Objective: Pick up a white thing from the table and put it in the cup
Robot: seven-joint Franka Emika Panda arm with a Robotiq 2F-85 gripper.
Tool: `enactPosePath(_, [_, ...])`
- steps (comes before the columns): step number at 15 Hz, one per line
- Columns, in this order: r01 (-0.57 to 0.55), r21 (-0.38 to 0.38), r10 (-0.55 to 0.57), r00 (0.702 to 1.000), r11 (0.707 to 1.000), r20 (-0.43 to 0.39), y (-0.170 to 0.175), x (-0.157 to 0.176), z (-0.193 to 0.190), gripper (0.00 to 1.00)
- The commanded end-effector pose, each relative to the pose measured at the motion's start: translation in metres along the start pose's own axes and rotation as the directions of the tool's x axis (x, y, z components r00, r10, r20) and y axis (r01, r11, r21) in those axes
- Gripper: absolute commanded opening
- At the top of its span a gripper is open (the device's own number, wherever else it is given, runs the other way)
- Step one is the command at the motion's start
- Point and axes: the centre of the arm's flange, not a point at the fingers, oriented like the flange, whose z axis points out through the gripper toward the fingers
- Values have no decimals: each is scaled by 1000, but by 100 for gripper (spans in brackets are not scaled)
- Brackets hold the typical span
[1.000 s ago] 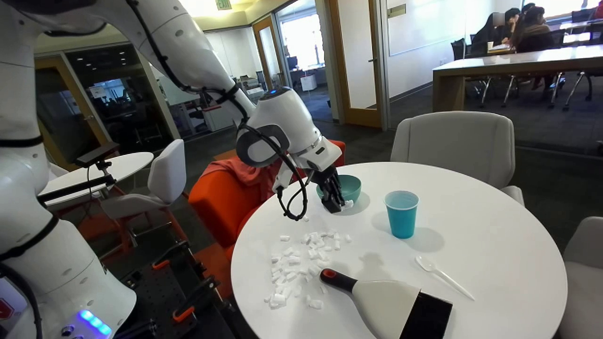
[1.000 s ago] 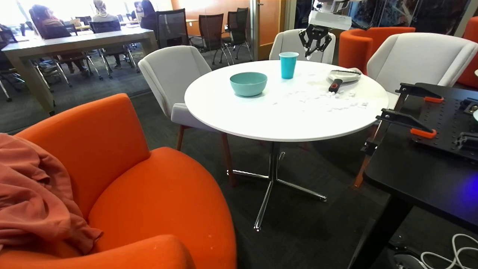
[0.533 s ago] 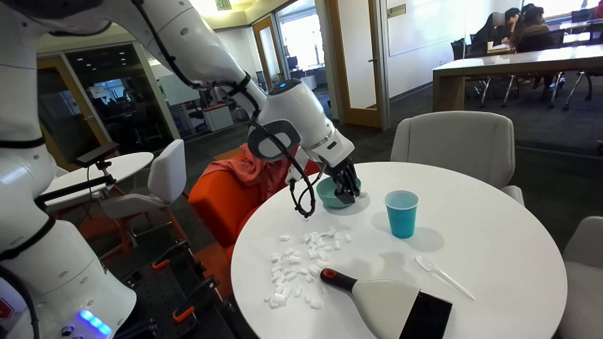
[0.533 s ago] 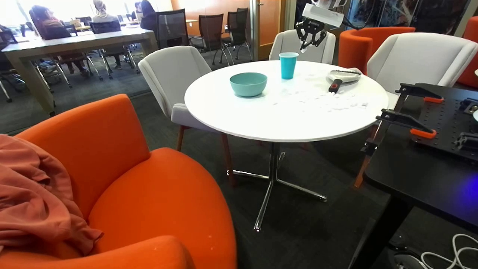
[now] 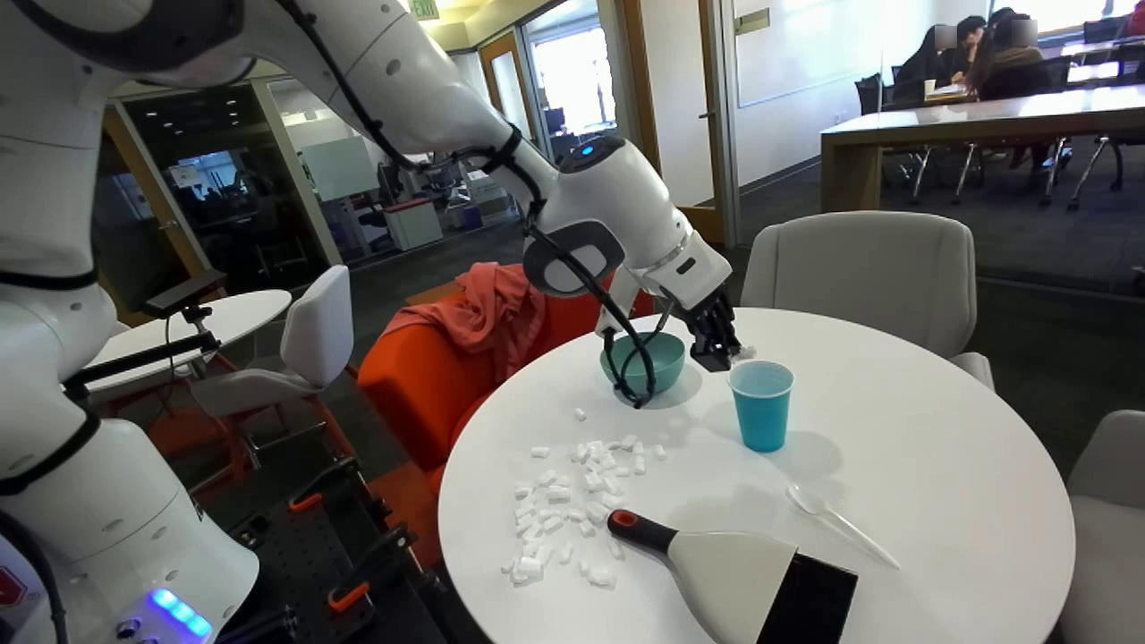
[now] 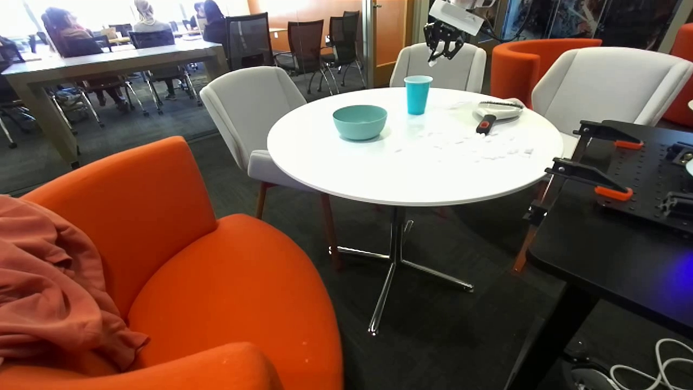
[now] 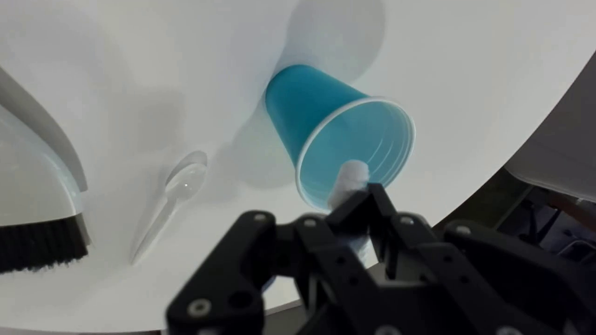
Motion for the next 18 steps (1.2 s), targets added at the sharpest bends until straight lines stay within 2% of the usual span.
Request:
enactPosePath(1, [-46, 22, 45, 999, 999, 10, -18, 13, 29, 1])
enactPosePath(6, [-71, 19, 71, 997, 997, 23, -24, 16, 56, 1])
enactPosePath(12, [-74, -3, 74, 993, 997, 88, -25, 12, 74, 1])
enactPosePath(13, [-75, -6, 75, 993, 997, 91, -25, 12, 75, 30])
enactPosePath(14, [-75, -9, 75, 992, 997, 97, -25, 12, 76, 31])
enactPosePath(15, [-76, -11, 77, 992, 997, 104, -25, 12, 76, 36])
enactPosePath(18, [-77, -13, 78, 990, 997, 114, -26, 13, 76, 60])
